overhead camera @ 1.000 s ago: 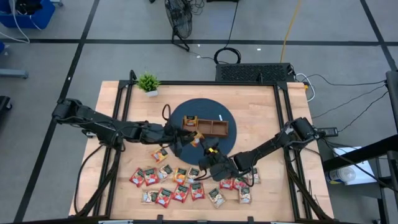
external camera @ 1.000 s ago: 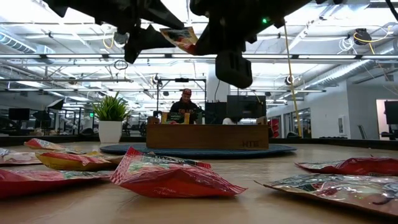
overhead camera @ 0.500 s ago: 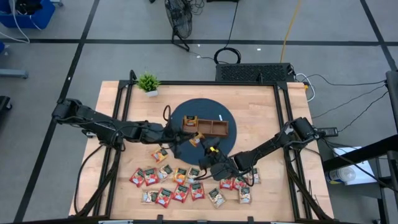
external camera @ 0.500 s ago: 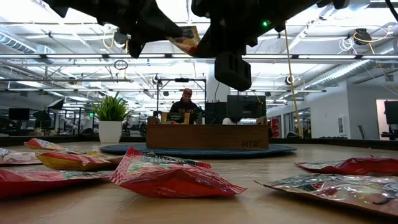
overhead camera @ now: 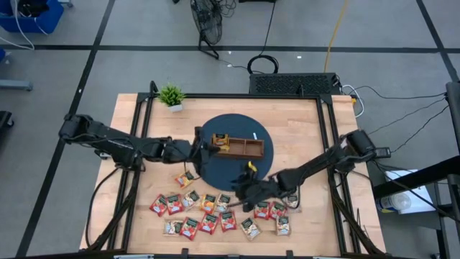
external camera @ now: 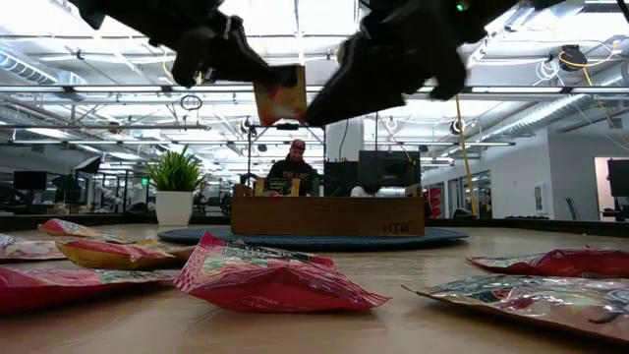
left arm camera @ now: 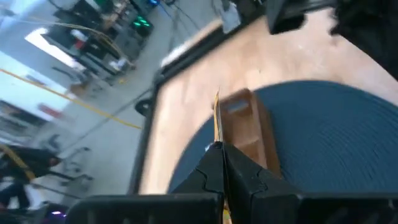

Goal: Pick & Place Tea
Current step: Put the yellow tea bag into the left section of the wooden organizer

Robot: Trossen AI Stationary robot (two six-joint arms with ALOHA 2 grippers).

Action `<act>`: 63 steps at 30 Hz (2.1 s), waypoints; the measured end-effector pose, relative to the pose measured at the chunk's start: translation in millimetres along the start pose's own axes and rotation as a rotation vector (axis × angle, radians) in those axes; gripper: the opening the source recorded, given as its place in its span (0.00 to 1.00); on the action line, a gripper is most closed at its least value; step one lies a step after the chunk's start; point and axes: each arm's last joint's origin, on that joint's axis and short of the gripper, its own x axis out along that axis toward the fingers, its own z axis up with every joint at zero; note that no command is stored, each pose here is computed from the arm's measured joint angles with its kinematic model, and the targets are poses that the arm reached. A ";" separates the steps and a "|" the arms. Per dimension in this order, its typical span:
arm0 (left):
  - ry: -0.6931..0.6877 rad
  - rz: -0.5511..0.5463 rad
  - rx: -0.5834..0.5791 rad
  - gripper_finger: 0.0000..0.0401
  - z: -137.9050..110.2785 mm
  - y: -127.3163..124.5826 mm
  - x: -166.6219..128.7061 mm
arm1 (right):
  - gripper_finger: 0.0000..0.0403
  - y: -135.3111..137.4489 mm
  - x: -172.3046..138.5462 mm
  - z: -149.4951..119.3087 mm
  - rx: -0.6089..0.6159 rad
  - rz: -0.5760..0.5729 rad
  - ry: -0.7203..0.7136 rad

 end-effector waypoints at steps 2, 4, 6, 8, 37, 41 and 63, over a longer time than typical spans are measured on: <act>0.032 -0.049 -0.009 0.01 -9.6 5.9 4.0 | 0.23 -7.1 -10.5 -7.7 0.023 0.042 -0.028; 0.061 -0.071 -0.034 0.01 -19.0 14.8 7.7 | 0.24 -13.2 -24.0 -15.6 0.042 0.040 -0.069; 0.083 -0.105 -0.070 0.01 -28.9 23.6 10.8 | 0.24 -19.0 -38.3 -25.9 0.062 0.037 -0.113; 0.105 -0.124 -0.095 0.01 -38.5 30.9 15.3 | 0.24 -24.7 -51.5 -36.6 0.091 0.031 -0.175; 0.128 -0.300 -0.073 0.01 -92.8 42.8 57.9 | 0.24 -63.5 -117.0 -79.4 0.065 -0.108 -0.537; 0.130 -0.298 -0.076 0.00 -93.5 43.4 57.9 | 0.24 -67.1 -115.1 -80.6 0.095 -0.116 -0.526; 0.217 -0.130 -0.091 0.25 -93.0 48.3 59.1 | 0.24 -66.2 -114.0 -82.3 0.123 -0.100 -0.508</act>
